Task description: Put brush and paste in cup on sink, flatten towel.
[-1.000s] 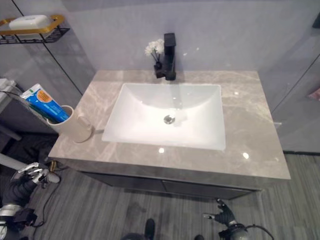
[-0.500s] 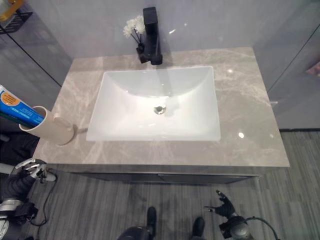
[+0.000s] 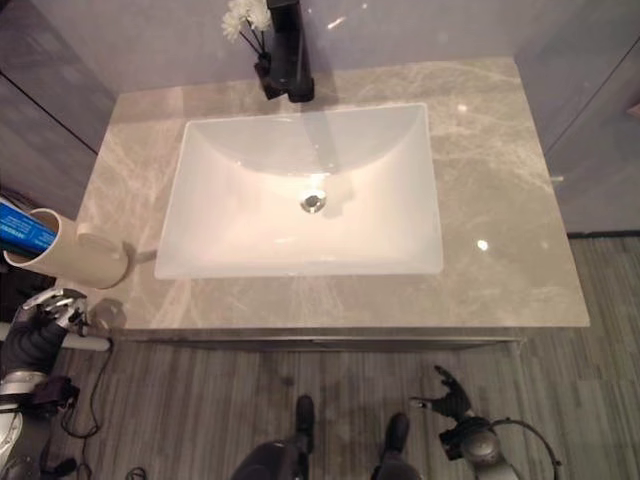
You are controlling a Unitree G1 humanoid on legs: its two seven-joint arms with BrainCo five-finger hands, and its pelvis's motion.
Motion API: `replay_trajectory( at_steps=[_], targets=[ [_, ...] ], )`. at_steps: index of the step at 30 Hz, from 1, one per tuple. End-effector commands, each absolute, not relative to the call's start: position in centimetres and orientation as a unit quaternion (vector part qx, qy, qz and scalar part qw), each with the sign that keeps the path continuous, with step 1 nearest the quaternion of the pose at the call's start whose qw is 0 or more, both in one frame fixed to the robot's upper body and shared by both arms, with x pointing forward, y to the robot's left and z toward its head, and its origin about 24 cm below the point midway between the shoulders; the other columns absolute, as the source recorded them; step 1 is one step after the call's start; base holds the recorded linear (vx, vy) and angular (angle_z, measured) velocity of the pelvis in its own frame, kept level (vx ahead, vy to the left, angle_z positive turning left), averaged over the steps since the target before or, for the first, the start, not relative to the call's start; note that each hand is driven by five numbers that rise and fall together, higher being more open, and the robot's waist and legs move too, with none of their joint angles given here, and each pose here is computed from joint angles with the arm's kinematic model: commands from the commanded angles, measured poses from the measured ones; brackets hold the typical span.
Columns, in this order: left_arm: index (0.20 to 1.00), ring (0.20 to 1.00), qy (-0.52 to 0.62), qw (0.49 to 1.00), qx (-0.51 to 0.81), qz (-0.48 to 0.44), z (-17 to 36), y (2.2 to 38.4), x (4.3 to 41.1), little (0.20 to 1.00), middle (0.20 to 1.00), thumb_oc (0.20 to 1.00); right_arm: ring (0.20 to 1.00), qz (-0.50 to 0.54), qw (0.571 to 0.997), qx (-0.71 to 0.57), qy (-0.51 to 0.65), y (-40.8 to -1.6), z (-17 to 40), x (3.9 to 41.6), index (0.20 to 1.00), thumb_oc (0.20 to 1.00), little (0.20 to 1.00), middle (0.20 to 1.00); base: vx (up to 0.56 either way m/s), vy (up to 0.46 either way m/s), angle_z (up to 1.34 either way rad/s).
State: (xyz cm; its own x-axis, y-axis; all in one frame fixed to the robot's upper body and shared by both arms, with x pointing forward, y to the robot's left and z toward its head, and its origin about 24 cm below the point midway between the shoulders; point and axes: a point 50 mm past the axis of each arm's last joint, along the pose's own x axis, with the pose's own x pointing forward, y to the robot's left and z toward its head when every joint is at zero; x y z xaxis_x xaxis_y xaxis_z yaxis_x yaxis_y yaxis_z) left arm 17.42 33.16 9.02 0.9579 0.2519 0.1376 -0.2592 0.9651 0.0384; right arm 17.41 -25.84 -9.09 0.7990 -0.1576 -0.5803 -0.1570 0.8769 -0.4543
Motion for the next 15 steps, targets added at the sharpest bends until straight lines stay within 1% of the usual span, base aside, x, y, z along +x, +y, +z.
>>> replay_trajectory(
  at_steps=[1,15],
  targets=[
    [0.200,0.200,-0.125,0.979,0.073,0.144,12.38,35.01,17.76,0.200,0.200,0.200,1.000,-0.001,0.923,-0.260,0.285,-25.85,-7.97,19.22,1.000,1.000,1.000,1.000,0.00,0.000,0.00],
    [0.200,0.200,-0.138,0.974,0.090,0.157,13.24,35.59,18.50,0.200,0.200,0.200,1.000,-0.004,0.924,-0.262,0.279,-25.77,-7.81,19.75,1.000,1.000,1.000,1.000,0.00,0.000,-0.01]
  ],
)
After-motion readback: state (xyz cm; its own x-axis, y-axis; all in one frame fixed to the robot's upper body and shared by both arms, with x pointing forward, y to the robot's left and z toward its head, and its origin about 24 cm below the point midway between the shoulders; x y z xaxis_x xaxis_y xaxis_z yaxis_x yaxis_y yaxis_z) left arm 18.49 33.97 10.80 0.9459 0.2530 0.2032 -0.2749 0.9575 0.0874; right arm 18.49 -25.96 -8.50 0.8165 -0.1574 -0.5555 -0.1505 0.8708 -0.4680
